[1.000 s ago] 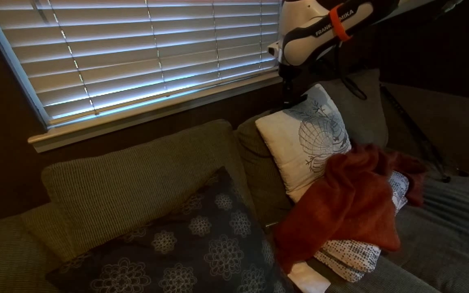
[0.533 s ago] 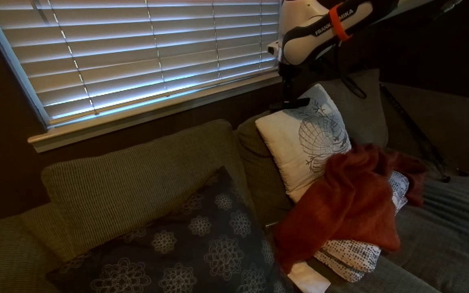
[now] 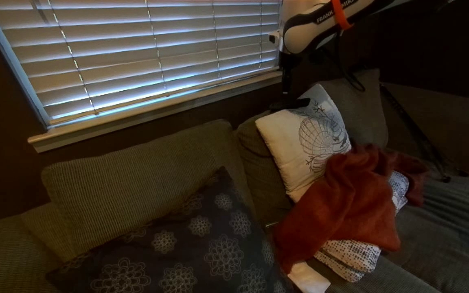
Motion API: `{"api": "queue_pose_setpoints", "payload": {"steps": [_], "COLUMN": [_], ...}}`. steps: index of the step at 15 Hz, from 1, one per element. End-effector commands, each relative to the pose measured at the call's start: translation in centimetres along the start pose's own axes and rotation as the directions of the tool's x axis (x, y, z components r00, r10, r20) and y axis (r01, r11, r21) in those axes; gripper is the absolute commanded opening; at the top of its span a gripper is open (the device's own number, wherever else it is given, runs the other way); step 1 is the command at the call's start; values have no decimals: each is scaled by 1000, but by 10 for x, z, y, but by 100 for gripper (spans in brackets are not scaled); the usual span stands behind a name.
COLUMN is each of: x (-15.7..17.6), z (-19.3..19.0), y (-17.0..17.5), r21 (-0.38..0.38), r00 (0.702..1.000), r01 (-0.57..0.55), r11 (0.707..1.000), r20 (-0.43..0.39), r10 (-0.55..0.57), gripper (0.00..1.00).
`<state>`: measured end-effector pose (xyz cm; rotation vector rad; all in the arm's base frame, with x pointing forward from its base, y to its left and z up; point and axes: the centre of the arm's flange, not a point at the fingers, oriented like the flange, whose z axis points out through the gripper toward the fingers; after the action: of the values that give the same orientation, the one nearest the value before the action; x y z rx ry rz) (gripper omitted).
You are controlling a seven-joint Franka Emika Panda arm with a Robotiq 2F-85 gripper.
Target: Unfold the blanket and remove the remote from the blanket
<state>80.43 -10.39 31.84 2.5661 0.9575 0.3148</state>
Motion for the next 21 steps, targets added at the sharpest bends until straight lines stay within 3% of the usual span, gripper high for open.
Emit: {"api": "queue_pose_setpoints", "payload": {"steps": [1,7,13,17,18,21], "x": [-6,-14,-27,-35,-20,-20], "z": [-37,-94,-133,-145,-131,-131], "y": [8,16,12,5,25,24], "r21": [24,107,145,150,117,118], "r00": [999,988,975,973,977,977], "r01": [-51,-147,-224,-232,-213,-214], "r11": [998,983,964,961,970,970], "r20": [-12,-33,34,55,43,45], "r10": [51,151,221,226,210,210], "gripper": [100,100,100,100,100,100]}}
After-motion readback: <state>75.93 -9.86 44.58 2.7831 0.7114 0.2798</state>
